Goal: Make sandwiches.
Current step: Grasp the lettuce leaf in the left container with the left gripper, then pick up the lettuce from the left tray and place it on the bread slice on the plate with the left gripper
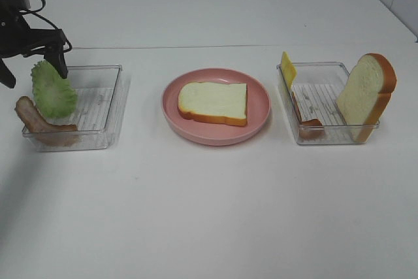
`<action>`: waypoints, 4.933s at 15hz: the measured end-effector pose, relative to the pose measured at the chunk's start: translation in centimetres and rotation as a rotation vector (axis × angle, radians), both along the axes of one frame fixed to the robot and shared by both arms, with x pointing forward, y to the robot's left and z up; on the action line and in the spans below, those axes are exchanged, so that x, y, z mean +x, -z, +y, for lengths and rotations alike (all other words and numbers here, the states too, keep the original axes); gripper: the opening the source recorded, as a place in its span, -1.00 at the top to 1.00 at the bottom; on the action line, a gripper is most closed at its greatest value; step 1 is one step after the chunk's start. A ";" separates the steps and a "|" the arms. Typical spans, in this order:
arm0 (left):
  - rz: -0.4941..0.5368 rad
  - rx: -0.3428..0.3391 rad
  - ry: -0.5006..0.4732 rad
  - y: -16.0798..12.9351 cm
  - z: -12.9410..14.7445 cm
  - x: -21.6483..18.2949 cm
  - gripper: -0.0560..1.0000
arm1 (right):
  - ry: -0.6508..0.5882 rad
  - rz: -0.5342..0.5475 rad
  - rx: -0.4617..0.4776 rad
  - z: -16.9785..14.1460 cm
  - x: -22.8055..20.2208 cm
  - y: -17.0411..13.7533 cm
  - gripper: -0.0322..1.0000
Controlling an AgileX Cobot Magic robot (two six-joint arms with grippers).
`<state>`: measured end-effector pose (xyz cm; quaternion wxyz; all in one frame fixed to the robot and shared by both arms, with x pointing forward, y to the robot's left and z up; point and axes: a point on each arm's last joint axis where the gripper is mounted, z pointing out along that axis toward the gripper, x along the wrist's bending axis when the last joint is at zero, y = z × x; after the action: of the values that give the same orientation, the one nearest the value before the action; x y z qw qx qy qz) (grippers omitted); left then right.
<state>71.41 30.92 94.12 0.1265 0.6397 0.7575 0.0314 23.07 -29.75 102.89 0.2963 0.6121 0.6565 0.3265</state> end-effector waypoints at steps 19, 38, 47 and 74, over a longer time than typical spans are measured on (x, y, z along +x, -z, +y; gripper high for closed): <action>-0.006 -0.092 -0.068 -0.7 -0.7 0.0 0.89 | 0.000 0.000 0.000 0.0 0.0 0.0 -0.94; -0.353 -0.505 0.124 -12.1 -19.3 -0.1 0.89 | 0.000 0.000 0.000 0.0 0.0 0.0 -0.94; -0.171 -0.746 0.097 -4.3 -27.3 -0.4 0.89 | 0.000 0.000 0.000 0.0 0.0 0.0 -0.94; -0.056 -0.462 0.135 4.2 -24.2 0.9 -0.30 | 0.000 0.000 0.000 0.0 0.0 0.0 -0.94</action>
<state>72.28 6.70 89.94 0.2921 0.6419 0.6962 -0.1336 23.07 -29.75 102.89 0.2963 0.6121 0.6565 0.3265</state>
